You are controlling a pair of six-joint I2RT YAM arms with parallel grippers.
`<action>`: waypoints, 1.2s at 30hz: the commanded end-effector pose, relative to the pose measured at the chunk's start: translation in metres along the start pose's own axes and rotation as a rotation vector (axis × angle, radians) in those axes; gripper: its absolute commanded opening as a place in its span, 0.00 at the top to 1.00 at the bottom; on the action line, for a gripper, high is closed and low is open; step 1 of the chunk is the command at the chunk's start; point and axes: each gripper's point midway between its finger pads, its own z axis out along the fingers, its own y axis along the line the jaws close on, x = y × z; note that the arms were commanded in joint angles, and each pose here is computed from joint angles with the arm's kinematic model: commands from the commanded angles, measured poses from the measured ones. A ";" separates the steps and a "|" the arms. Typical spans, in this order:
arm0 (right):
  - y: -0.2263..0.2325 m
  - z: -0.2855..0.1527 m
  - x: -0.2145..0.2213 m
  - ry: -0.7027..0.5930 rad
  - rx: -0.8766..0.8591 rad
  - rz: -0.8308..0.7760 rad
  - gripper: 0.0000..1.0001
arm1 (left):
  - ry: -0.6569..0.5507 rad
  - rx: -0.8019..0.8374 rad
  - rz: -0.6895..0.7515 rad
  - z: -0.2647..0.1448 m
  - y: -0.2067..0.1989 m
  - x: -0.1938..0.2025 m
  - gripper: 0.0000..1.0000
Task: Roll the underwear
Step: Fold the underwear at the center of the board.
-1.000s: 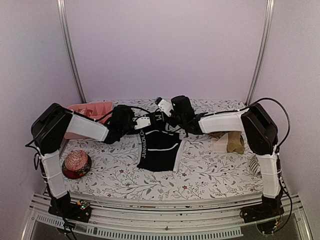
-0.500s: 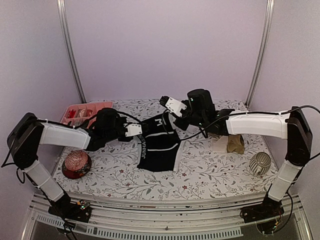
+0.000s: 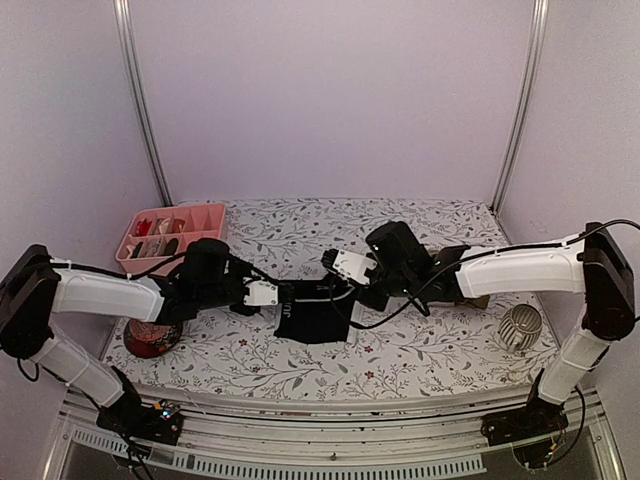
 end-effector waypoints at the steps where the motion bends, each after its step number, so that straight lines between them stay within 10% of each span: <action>1: 0.016 -0.018 -0.004 0.002 -0.020 0.028 0.98 | -0.031 0.087 -0.011 -0.008 -0.031 -0.012 1.00; 36: 0.106 -0.020 0.034 0.215 -0.130 -0.025 0.93 | -0.059 0.311 -0.016 -0.011 -0.113 -0.022 0.89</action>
